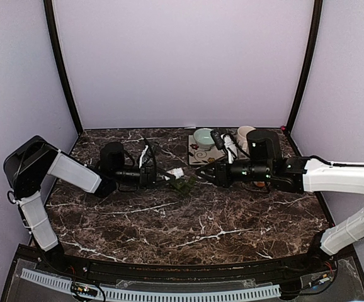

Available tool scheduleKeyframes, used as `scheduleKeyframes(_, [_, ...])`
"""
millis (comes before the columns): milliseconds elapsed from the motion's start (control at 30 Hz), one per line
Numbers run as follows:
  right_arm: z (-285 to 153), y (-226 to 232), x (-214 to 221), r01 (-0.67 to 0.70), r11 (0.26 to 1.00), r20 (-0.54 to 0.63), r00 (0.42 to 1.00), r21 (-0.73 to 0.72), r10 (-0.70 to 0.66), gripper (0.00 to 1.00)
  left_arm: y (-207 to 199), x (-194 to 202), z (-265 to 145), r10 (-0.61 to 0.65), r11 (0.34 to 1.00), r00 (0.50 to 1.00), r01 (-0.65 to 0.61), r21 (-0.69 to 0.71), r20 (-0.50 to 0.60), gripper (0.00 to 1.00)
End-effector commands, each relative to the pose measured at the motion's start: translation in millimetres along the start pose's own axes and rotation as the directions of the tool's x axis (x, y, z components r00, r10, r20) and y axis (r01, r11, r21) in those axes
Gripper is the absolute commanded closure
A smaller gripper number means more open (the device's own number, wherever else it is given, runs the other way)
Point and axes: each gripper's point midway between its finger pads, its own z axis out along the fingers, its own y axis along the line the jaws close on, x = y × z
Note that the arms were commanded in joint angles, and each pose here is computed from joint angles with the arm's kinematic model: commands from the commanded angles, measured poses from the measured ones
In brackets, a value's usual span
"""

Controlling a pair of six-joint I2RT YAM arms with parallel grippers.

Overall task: Sort the pills into containers
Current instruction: Close the lid of the pill bottle on the pill bottle.

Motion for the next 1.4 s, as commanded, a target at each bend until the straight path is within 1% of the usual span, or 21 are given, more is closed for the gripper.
scheduleKeyframes(0, [-3.2,22.9,-16.9,0.039,0.998,0.031,0.999,-0.055,-0.037,0.94,-45.8,-25.2,-7.9,0.039,0.988,0.999,-0.042,0.147,0.025,1.0])
scheduleKeyframes(233, [-6.8,38.9,-24.0,0.055,0.994,0.043,0.998,-0.091,-0.052,0.94,-73.5,-36.4,-14.3,0.021,0.968,0.999,-0.028,0.249,0.033,1.0])
scheduleKeyframes(500, [-5.7,53.4,-34.7,0.069,0.989,0.063,0.996,-0.128,-0.061,0.94,-86.6,-39.5,-18.0,0.007,0.955,1.0,-0.013,0.298,0.02,1.0])
scheduleKeyframes(767, [0.7,60.8,-41.2,0.075,0.986,0.067,0.996,-0.146,-0.066,0.94,-90.6,-37.9,-19.5,0.004,0.95,1.0,-0.007,0.312,0.008,1.0])
scheduleKeyframes(1367, [20.9,58.3,-47.3,0.073,0.988,0.061,0.996,-0.135,-0.065,0.94,-95.7,-33.9,-16.2,0.01,0.945,1.0,-0.004,0.328,-0.017,1.0])
